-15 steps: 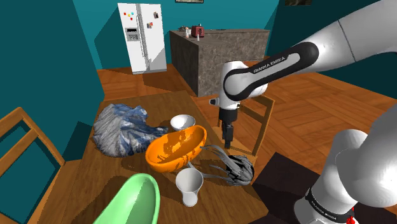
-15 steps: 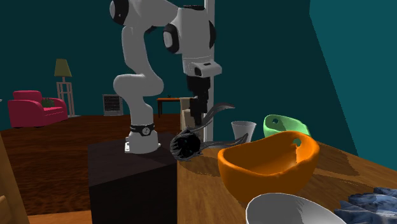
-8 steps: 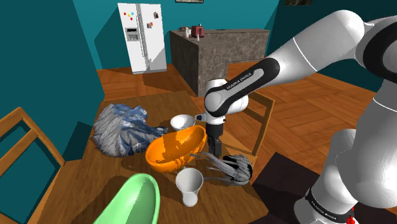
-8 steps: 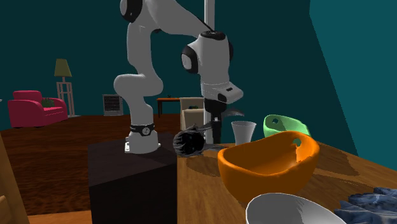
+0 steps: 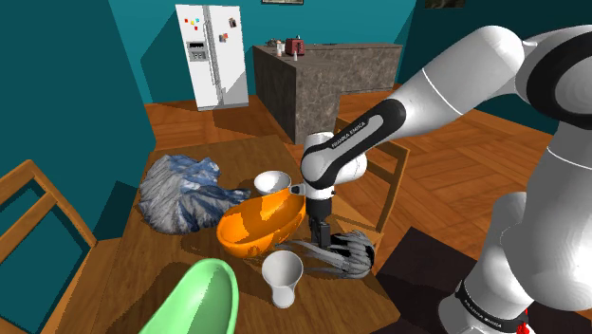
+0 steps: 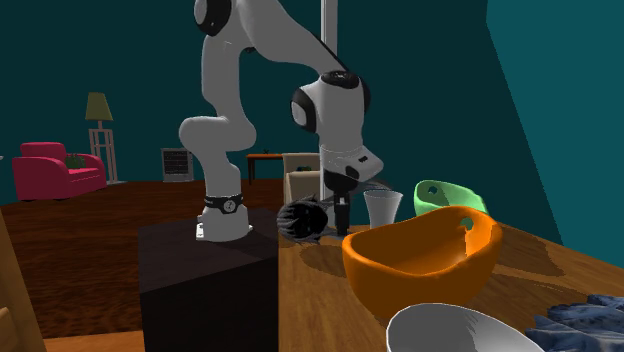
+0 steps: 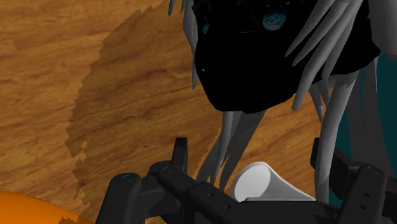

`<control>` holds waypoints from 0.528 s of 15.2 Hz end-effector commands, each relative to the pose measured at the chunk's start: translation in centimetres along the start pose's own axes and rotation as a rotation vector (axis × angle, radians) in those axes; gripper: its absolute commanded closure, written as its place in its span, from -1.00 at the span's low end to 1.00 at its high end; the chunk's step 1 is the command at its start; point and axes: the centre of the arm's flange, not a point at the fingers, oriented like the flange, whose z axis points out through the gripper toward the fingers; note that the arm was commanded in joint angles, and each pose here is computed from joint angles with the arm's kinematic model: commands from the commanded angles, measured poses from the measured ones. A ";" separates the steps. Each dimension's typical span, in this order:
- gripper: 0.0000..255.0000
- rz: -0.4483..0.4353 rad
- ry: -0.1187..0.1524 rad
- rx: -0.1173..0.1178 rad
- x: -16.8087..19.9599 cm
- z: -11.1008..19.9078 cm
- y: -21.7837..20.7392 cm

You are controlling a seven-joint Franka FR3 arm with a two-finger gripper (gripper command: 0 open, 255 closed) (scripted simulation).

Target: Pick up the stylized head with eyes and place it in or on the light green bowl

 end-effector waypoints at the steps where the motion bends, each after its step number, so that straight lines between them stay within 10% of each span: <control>1: -1.00 0.006 0.013 -0.039 -0.2 0.6 0.9; 6: -1.00 0.006 0.013 -0.039 -0.2 0.6 0.9; 7: 1.00 0.006 0.012 -0.039 -0.1 0.8 0.9; 8: 1.00 0.006 0.012 -0.039 -0.1 0.8 0.9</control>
